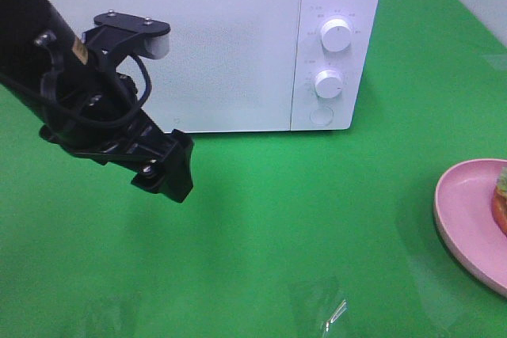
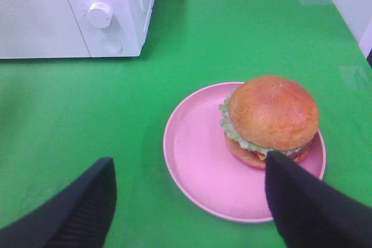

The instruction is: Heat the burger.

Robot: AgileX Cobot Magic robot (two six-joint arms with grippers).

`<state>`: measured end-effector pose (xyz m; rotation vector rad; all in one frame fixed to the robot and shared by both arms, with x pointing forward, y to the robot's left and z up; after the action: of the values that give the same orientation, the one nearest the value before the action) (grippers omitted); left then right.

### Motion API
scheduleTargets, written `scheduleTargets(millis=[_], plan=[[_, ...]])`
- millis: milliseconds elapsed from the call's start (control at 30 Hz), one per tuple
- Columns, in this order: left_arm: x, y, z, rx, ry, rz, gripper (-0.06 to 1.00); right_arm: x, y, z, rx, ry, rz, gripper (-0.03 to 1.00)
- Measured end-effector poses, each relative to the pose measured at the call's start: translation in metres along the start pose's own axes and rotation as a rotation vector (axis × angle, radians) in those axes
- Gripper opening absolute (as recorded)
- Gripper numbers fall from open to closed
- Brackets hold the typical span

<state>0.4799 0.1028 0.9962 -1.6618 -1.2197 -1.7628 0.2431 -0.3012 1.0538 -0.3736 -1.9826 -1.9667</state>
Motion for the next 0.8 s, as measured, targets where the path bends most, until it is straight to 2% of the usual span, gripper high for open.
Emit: scheduleTargets(millis=[167,200,300,333,367,433,500,600,633,667,700,800], plan=[[0.021,-0.01,0.001,0.022,0.026,0.026,0.99,0.0,0.0,0.0,0.0,0.0,0.0,0.71],[0.032,-0.014,0.005,0.034,0.065,0.025,0.99,0.0,0.0,0.0,0.0,0.0,0.0,0.71],[0.038,-0.016,0.007,0.046,0.085,0.02,0.99,0.0,0.0,0.0,0.0,0.0,0.0,0.71],[0.05,-0.02,0.011,0.059,0.137,0.007,0.99,0.0,0.0,0.0,0.0,0.0,0.0,0.71],[0.05,-0.02,0.011,0.059,0.137,0.007,0.99,0.0,0.0,0.0,0.0,0.0,0.0,0.71],[0.071,-0.029,0.023,0.104,0.249,-0.01,0.99,0.0,0.0,0.0,0.0,0.0,0.0,0.71],[0.08,-0.033,0.03,0.136,0.276,-0.019,0.99,0.0,0.0,0.0,0.0,0.0,0.0,0.71],[0.09,-0.038,0.041,0.183,0.29,-0.027,0.99,0.0,0.0,0.0,0.0,0.0,0.0,0.71],[0.1,-0.045,0.056,0.233,0.298,-0.044,0.99,0.0,0.0,0.0,0.0,0.0,0.0,0.71],[0.1,-0.045,0.056,0.233,0.298,-0.044,0.99,0.0,0.0,0.0,0.0,0.0,0.0,0.71],[0.109,-0.053,0.07,0.275,0.295,-0.059,0.99,0.0,0.0,0.0,0.0,0.0,0.0,0.71],[0.113,-0.06,0.078,0.304,0.291,-0.065,0.99,0.0,0.0,0.0,0.0,0.0,0.0,0.71]])
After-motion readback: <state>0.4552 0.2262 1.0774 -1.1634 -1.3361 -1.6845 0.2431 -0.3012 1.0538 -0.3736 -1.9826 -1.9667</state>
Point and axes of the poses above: a point on each arm's last joint axis where the gripper is mounted, x pointing back along that axis away from the gripper, z along the wrist's bending axis when the last joint is at zero, y = z × x, the point moved 1 cm from there along -x, pointing out along that axis toward the gripper
